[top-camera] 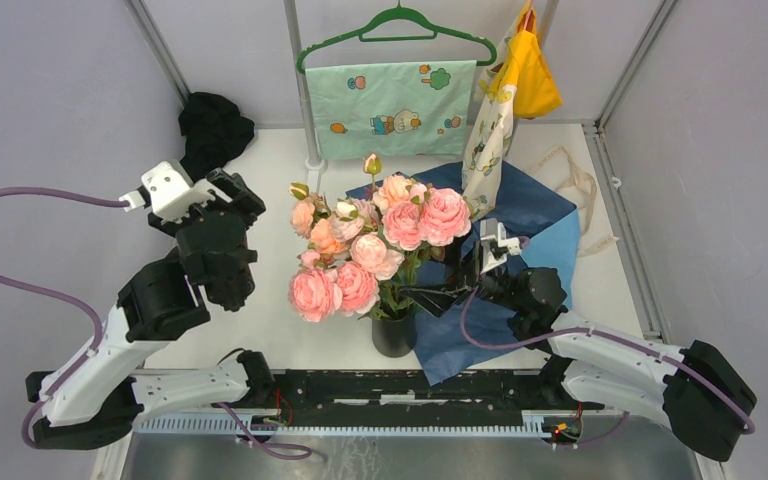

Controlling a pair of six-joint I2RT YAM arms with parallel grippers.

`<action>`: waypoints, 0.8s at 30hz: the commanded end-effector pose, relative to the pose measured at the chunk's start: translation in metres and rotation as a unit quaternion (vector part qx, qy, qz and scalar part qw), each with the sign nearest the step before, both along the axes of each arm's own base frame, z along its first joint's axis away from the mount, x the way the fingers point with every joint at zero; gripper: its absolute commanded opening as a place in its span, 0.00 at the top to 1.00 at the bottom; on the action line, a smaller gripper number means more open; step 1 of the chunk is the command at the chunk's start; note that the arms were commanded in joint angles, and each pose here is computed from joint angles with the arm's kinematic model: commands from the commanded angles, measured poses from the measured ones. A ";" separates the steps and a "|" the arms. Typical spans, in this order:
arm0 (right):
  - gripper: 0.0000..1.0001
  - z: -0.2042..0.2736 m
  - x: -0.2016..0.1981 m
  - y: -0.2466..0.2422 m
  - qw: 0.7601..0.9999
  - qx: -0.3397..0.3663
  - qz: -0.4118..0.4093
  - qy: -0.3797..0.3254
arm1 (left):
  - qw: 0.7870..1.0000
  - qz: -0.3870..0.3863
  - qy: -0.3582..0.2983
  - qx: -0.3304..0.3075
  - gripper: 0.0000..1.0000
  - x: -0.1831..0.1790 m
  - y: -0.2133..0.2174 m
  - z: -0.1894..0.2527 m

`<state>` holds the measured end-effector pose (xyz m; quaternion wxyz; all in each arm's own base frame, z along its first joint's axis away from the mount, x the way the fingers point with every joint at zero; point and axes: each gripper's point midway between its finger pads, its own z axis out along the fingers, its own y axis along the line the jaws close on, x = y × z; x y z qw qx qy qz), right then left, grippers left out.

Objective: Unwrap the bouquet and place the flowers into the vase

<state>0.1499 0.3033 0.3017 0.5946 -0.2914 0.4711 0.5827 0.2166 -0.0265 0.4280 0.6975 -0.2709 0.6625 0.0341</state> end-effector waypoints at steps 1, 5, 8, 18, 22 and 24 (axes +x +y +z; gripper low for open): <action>0.04 0.006 -0.001 -0.005 1.000 0.006 -0.012 -0.016 | 0.999 0.009 -0.022 -0.036 0.24 -0.003 0.004 0.008; 0.02 0.001 0.000 -0.009 1.000 0.000 -0.023 -0.014 | 0.999 0.018 -0.023 -0.034 0.24 -0.004 0.008 0.006; 0.02 0.002 -0.001 -0.014 0.999 -0.001 -0.032 -0.016 | 0.999 0.025 -0.023 -0.031 0.23 -0.005 0.010 0.004; 0.02 0.015 0.034 -0.054 0.980 -0.062 -0.189 -0.004 | 0.999 0.033 -0.019 -0.019 0.16 -0.003 0.008 -0.002; 0.02 0.021 0.062 -0.093 0.944 -0.095 -0.314 0.014 | 0.999 0.029 -0.016 -0.015 0.16 0.000 0.003 -0.003; 0.02 0.026 0.068 -0.114 0.926 -0.096 -0.364 0.013 | 0.999 0.029 -0.015 -0.015 0.16 0.000 0.002 -0.003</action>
